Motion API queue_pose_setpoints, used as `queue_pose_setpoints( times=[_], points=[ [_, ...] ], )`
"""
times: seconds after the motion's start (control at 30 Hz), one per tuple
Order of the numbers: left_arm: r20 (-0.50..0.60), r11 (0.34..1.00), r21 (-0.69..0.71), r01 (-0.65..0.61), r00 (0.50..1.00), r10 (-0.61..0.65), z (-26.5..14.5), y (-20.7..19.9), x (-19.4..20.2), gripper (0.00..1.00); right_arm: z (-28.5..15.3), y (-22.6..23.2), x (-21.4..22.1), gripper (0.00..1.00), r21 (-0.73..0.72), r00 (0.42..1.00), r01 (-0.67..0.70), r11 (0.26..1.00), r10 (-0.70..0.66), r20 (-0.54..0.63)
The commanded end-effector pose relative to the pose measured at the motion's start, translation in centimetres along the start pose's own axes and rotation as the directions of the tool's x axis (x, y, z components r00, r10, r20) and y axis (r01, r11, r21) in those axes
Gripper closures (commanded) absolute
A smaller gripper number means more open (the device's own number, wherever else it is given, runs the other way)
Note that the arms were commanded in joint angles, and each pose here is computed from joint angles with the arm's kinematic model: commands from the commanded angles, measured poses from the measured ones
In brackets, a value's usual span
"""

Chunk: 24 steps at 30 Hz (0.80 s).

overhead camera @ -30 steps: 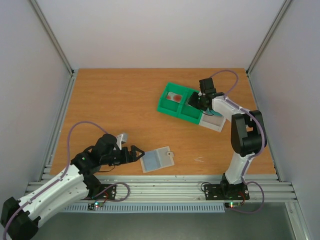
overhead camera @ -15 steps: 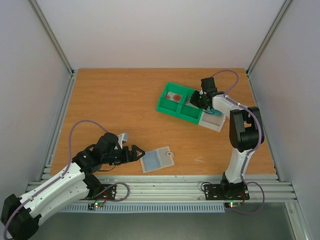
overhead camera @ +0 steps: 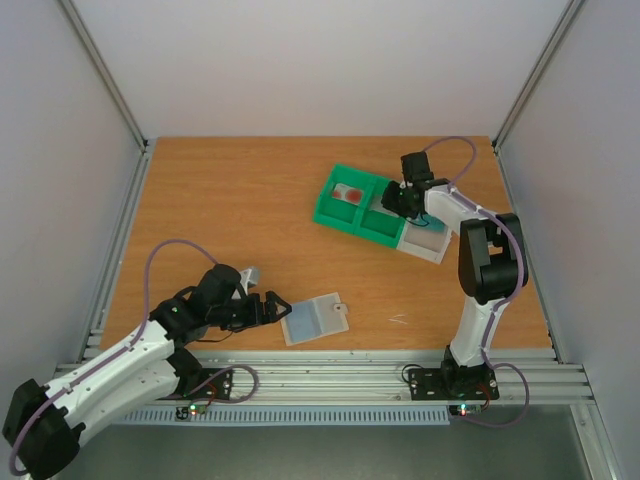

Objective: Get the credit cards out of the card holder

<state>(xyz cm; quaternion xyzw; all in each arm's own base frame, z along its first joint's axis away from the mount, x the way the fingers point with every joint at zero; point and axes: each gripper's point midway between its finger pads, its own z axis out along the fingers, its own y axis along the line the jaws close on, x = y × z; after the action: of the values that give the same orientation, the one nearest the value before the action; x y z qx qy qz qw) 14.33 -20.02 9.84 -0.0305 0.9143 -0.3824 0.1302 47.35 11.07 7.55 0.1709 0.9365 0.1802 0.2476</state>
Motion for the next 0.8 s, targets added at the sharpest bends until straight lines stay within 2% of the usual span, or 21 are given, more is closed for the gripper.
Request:
queue_pose_setpoints(
  times=[0.0,0.43,0.77],
  points=[
    [0.017,0.998,0.043,-0.034,0.999,0.033,-0.3,-1.4,-0.5,0.01,-2.1,0.1,-1.7,0.74,0.045,0.999,0.017,0.999,-0.018,0.037],
    [-0.008,0.999,0.001,-0.036,0.999,0.036,0.0,-1.0,-0.5,0.0,-6.8,0.4,-1.6,0.7,0.086,0.999,-0.005,0.996,0.001,0.041],
    [-0.015,0.999,-0.006,-0.037,0.999,0.037,-0.2,-1.4,-0.7,0.01,-11.0,2.9,3.0,0.7,-0.049,0.999,0.011,0.999,-0.013,-0.047]
  ],
)
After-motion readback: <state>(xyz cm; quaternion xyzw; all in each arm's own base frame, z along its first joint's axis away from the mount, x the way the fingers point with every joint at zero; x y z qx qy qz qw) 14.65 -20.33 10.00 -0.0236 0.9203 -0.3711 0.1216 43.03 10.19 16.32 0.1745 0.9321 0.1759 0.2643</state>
